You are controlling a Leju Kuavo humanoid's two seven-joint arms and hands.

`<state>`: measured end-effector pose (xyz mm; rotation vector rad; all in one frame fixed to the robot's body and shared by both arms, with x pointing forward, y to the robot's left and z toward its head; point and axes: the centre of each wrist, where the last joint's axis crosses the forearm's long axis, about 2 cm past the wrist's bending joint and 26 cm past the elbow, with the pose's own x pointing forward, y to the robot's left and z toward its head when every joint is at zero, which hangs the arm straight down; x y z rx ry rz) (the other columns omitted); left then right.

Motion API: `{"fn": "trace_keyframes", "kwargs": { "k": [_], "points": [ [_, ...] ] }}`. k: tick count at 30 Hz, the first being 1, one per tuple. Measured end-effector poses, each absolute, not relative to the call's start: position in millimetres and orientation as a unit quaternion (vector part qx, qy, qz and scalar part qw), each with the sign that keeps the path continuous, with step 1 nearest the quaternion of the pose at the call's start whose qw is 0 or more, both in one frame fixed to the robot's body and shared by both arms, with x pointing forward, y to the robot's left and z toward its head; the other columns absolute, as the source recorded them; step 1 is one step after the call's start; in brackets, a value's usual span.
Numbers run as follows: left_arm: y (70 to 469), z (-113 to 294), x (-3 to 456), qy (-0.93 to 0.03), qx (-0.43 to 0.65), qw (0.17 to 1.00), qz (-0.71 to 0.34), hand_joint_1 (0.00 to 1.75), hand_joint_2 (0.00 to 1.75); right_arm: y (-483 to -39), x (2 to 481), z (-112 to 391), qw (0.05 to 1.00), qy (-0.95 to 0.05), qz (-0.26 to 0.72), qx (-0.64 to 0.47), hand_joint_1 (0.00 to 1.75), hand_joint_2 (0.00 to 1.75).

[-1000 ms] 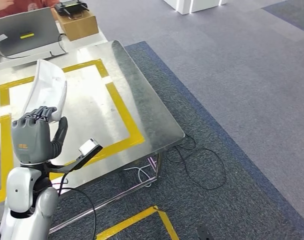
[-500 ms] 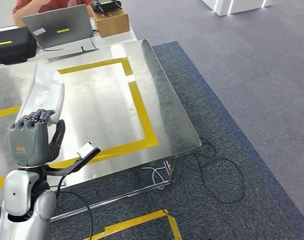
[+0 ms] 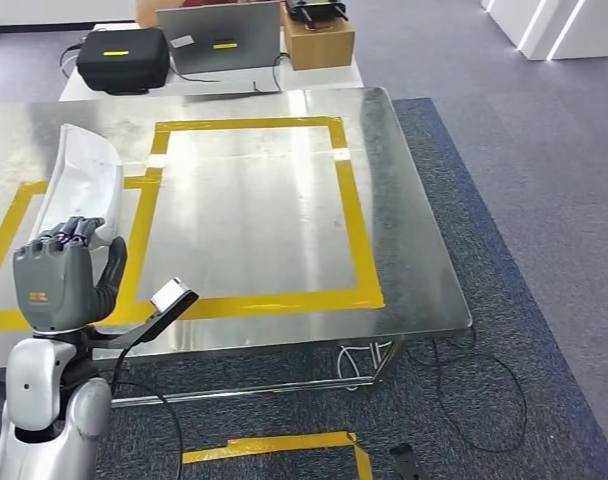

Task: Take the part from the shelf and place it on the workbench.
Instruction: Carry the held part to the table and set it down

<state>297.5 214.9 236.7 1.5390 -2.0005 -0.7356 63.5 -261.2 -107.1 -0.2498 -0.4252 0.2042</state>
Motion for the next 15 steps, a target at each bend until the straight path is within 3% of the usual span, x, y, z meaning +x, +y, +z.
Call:
{"fn": "trace_keyframes", "kwargs": {
  "k": [15],
  "points": [
    [215.9,237.7,299.0,-0.731,0.568,0.263,-0.273,1.75,1.75,-261.5,60.7,-107.5,0.965,-0.213,0.094,-0.121,0.0,0.0]
  ]
}}
